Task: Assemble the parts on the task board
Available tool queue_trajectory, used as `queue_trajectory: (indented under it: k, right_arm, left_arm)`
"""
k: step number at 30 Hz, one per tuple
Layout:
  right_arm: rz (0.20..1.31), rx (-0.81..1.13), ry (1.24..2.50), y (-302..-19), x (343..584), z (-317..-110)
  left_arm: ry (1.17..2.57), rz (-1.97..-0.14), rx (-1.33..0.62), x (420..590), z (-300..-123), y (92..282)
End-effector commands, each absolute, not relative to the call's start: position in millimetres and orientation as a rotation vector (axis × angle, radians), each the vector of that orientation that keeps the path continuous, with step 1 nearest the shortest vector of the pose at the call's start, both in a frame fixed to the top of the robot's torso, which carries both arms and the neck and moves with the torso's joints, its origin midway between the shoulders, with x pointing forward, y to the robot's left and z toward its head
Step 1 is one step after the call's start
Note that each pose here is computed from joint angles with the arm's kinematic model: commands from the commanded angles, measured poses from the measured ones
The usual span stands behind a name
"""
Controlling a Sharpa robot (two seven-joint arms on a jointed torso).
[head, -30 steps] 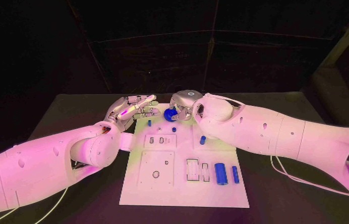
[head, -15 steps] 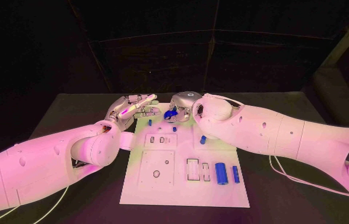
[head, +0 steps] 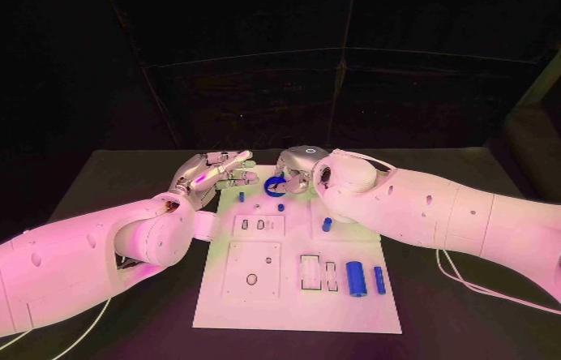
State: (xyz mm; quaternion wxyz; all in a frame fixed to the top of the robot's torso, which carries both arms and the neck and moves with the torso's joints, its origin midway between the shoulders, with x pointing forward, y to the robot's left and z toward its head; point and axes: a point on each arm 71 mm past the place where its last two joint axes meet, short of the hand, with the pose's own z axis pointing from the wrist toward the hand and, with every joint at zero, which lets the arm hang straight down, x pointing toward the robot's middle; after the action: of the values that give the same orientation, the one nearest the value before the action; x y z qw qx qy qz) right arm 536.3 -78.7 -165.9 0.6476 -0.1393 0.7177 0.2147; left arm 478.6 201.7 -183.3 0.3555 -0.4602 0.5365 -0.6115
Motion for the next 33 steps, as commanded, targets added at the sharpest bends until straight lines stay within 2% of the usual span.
queue_trajectory:
  k: [1, 6, 14, 24, 33]
  right_arm:
    - [0.646, -0.226, 1.435, -82.7, 532.1, -148.8]
    - [0.738, -0.183, 1.364, -102.6, 525.8, -141.7]
    - [0.757, -0.110, 1.418, -159.1, 515.8, -141.1]
    - [0.717, 0.005, 1.506, -235.3, 503.0, -142.3]
    - [0.669, 0.020, 1.527, -267.7, 512.6, -151.1]
  left_arm:
    - [1.377, -1.592, -1.178, 479.2, -181.1, 202.0]
    - [1.373, -1.588, -1.179, 479.3, -181.0, 204.4]
    - [1.366, -1.578, -1.181, 479.2, -180.9, 209.7]
    - [1.366, -1.578, -1.181, 478.8, -180.9, 211.0]
    - [1.367, -1.580, -1.181, 478.7, -180.9, 210.9]
